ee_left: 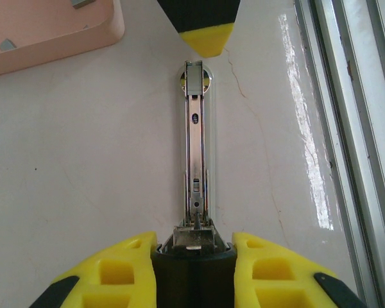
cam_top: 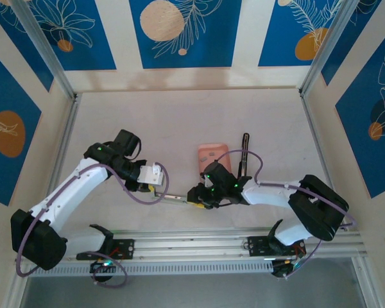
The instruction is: Load the staples into the stapler
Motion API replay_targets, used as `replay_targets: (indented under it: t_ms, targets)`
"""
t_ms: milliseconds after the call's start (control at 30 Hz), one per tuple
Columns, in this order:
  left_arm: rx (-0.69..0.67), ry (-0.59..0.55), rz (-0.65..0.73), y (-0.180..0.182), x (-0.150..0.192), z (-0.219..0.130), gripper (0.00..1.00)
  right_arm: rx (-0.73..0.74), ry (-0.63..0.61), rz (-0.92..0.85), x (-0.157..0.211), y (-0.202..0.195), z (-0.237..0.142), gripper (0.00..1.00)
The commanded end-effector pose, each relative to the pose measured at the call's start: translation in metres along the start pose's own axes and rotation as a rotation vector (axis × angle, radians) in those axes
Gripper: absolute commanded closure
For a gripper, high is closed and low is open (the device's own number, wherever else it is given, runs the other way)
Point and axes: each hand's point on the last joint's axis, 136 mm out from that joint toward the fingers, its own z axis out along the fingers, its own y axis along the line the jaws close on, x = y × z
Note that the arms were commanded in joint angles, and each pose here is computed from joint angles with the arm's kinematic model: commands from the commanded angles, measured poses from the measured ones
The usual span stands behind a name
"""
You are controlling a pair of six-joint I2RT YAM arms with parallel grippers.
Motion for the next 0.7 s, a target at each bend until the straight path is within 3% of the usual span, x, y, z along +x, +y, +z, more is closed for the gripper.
replay_targets:
  t_ms: [0, 667]
  targets:
    - [0.005, -0.023, 0.04, 0.0, -0.01, -0.005, 0.92, -0.065, 0.012, 0.015, -0.005, 0.018, 0.002, 0.61]
    - [0.016, -0.022, 0.04, 0.001, -0.012, -0.002, 0.91, -0.066, 0.035, 0.063, -0.011, 0.006, 0.017, 0.7]
